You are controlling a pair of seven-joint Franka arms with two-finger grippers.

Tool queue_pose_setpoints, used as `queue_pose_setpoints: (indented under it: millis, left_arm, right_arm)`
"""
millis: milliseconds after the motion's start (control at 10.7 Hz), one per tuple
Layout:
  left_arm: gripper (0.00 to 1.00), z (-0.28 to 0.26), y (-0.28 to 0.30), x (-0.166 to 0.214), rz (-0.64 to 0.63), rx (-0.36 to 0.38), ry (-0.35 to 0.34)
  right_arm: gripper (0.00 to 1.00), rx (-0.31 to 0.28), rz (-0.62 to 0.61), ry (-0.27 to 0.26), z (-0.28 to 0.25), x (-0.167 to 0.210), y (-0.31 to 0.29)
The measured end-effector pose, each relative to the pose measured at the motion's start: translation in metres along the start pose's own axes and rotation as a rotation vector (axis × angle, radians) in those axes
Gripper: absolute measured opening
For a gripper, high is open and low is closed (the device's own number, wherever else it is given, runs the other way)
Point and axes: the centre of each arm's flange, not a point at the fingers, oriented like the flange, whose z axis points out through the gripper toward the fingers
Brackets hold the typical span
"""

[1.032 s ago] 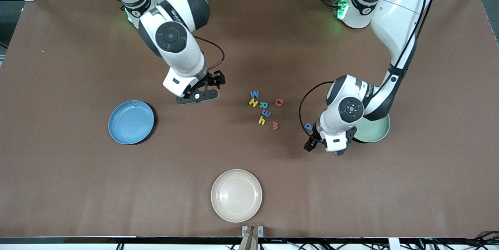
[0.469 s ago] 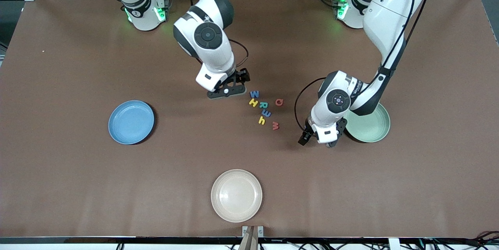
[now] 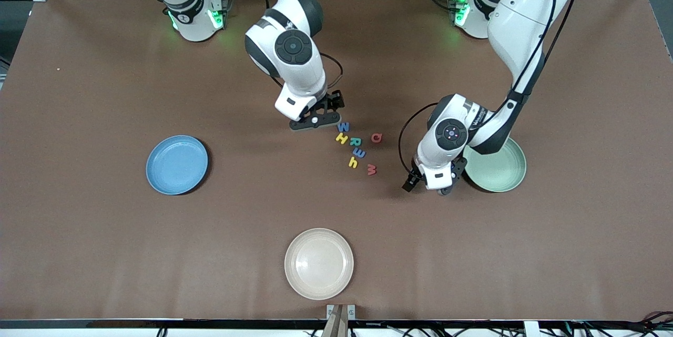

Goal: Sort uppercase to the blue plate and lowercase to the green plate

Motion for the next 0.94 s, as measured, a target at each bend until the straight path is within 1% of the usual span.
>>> queue_pose_setpoints:
  millis: [281, 469, 563, 657, 844, 938]
  left_arm:
    - [1.00, 0.005, -0.004, -0.007, 0.013, 0.012, -0.001]
    - [1.00, 0.005, -0.004, -0.011, 0.020, 0.009, -0.001]
    - [1.00, 0.005, -0.004, -0.011, 0.029, 0.008, 0.006]
    - [0.99, 0.005, -0.004, -0.011, 0.046, 0.008, 0.020]
    - [0.94, 0.004, -0.004, -0.011, 0.056, 0.008, 0.028]
    - [0.94, 0.004, -0.004, -0.011, 0.057, 0.007, 0.029]
  right_arm:
    - [0.91, -0.015, 0.006, 0.006, 0.022, -0.005, -0.027]
    - [0.91, 0.006, 0.012, 0.030, 0.037, -0.001, -0.035]
    - [0.91, 0.001, 0.007, 0.033, 0.043, -0.001, -0.036]
    - [0.91, -0.012, -0.003, 0.035, 0.050, -0.001, -0.036]
    - [0.88, -0.039, -0.030, 0.047, 0.067, 0.000, -0.036]
    - [0.86, -0.050, -0.043, 0.047, 0.078, 0.000, -0.036]
